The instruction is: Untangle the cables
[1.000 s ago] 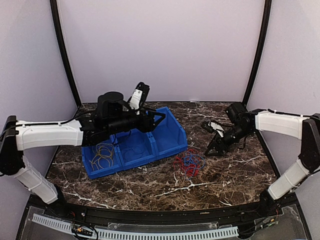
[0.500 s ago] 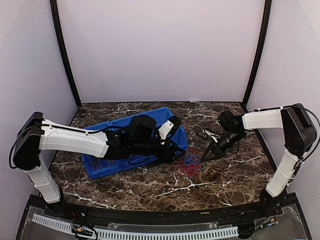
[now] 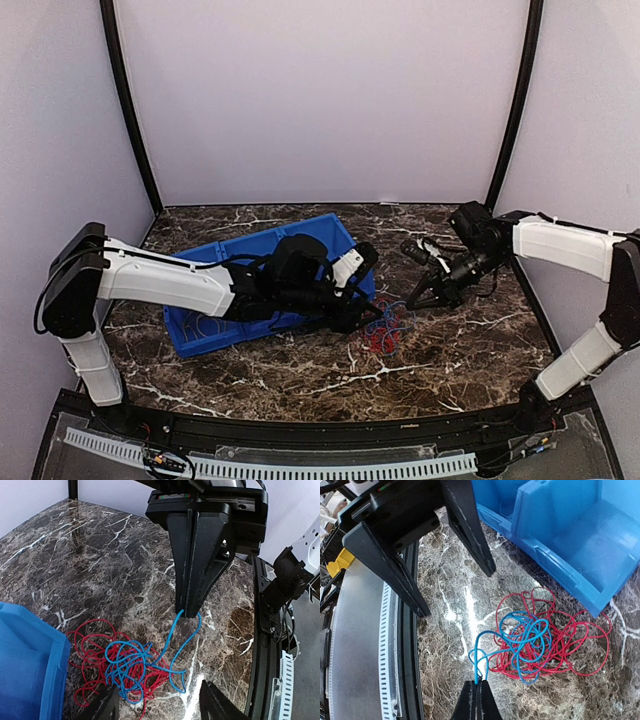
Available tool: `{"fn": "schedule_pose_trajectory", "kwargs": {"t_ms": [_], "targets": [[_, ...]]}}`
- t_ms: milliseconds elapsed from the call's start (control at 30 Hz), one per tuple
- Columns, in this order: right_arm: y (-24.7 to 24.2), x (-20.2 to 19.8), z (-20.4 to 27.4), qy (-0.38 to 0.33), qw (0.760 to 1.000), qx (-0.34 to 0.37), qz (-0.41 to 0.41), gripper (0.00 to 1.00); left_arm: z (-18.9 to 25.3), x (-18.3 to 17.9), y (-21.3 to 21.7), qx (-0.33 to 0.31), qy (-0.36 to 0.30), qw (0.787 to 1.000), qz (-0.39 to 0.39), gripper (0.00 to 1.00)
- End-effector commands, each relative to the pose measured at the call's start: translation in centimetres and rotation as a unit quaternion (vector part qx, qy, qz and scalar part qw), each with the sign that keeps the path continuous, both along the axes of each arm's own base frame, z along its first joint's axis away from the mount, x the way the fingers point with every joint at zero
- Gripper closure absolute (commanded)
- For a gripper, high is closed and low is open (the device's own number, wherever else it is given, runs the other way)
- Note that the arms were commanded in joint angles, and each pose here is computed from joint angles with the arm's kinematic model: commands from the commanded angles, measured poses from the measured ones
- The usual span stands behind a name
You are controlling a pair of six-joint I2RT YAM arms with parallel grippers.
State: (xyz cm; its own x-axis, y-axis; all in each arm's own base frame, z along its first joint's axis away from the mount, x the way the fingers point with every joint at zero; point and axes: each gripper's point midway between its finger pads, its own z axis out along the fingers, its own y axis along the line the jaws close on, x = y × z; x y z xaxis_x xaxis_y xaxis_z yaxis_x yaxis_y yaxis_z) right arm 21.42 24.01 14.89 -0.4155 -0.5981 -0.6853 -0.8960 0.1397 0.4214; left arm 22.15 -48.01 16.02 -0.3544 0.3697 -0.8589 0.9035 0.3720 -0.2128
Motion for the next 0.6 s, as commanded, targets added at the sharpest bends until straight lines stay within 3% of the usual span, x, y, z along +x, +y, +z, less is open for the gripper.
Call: {"fn": "schedule_pose_trajectory", "kwargs": {"t_ms": [0, 200, 433, 567], "targets": [[0.5, -1.6, 1.0, -0.034, 0.999, 0.006, 0.029, 1.0, 2.5, -0.9, -1.5, -0.056, -0.03, 0.997, -0.038, 0.44], [1.1, -2.3, 2.1, -0.046, 0.998, 0.021, 0.043, 1.0, 2.5, -2.7, -3.2, -0.074, -0.03, 0.993, -0.082, 0.44], [1.0, -2.7, 3.1, -0.063, 0.996, 0.034, 0.047, 1.0, 1.3, -2.6, -3.5, -0.06, -0.03, 0.995, -0.078, 0.54], [1.0, -2.9, 3.1, -0.065, 0.996, 0.036, 0.047, 1.0, 1.5, -2.4, -3.6, -0.069, -0.032, 0.995, -0.071, 0.65]]}}
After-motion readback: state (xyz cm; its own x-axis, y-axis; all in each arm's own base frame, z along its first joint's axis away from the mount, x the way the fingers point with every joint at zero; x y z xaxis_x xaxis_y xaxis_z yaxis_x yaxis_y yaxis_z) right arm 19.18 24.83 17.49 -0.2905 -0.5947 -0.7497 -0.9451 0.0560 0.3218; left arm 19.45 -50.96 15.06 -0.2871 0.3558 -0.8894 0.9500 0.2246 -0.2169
